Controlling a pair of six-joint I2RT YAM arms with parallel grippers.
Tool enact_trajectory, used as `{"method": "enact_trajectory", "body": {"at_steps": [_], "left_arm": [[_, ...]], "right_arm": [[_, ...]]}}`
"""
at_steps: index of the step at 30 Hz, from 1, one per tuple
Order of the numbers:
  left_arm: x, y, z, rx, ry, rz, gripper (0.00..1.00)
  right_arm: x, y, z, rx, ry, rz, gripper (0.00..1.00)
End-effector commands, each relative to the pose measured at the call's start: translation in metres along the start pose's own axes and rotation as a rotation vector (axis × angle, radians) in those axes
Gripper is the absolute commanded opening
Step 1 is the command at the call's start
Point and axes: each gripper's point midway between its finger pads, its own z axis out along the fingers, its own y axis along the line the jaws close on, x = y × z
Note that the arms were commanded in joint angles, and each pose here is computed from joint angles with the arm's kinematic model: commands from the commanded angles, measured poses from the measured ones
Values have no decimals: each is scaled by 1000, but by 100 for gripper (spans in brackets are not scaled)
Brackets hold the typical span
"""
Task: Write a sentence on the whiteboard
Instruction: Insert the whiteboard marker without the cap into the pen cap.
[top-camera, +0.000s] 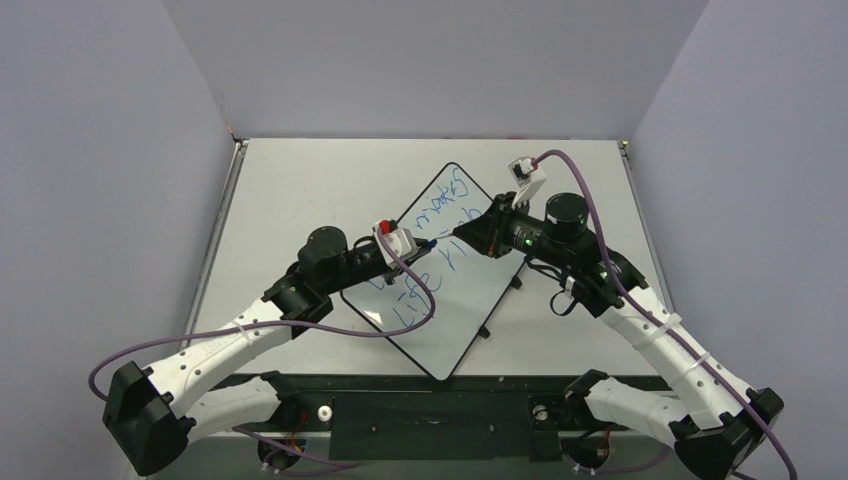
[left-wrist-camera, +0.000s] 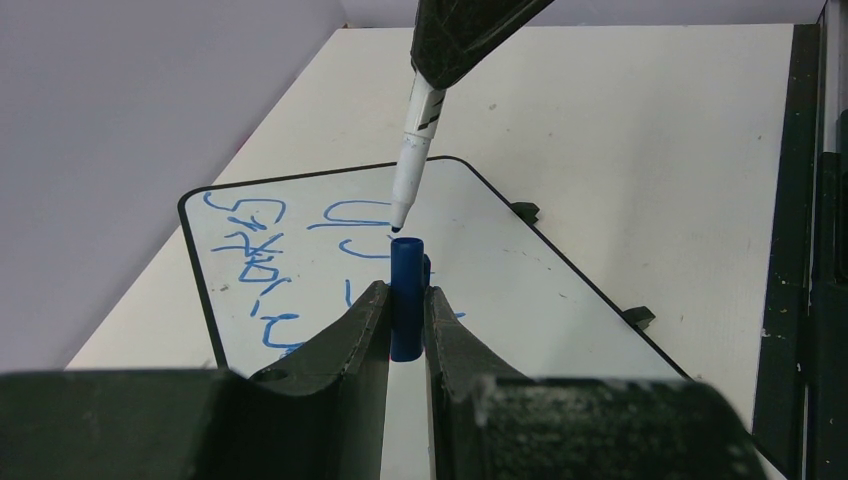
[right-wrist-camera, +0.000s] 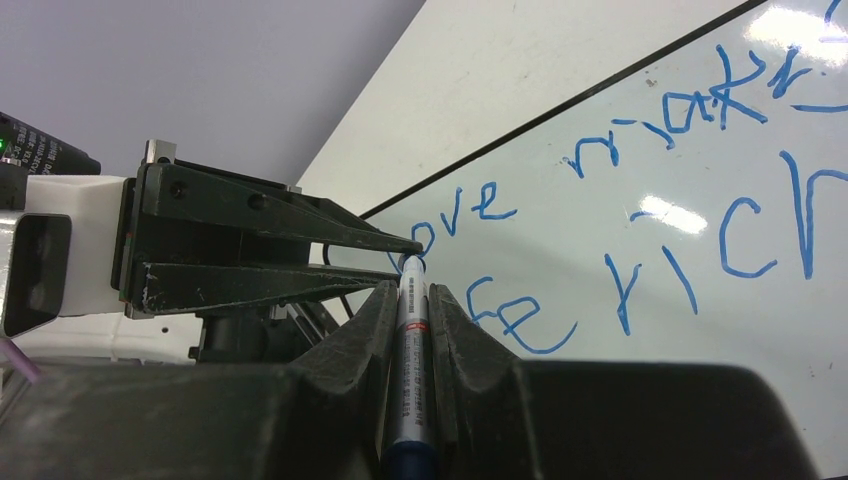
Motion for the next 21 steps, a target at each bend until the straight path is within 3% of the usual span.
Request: {"method": "enact_trajectory", "body": {"at_steps": [1,21], "left_arm": [[-22,7,2,-14,-71,16,0],[-24,5,2,-5,-84,4,0]], "right_arm": [[-11,8,-6,-20,-49,-26,0],[3,4,10,-38,-3,0,0]]}}
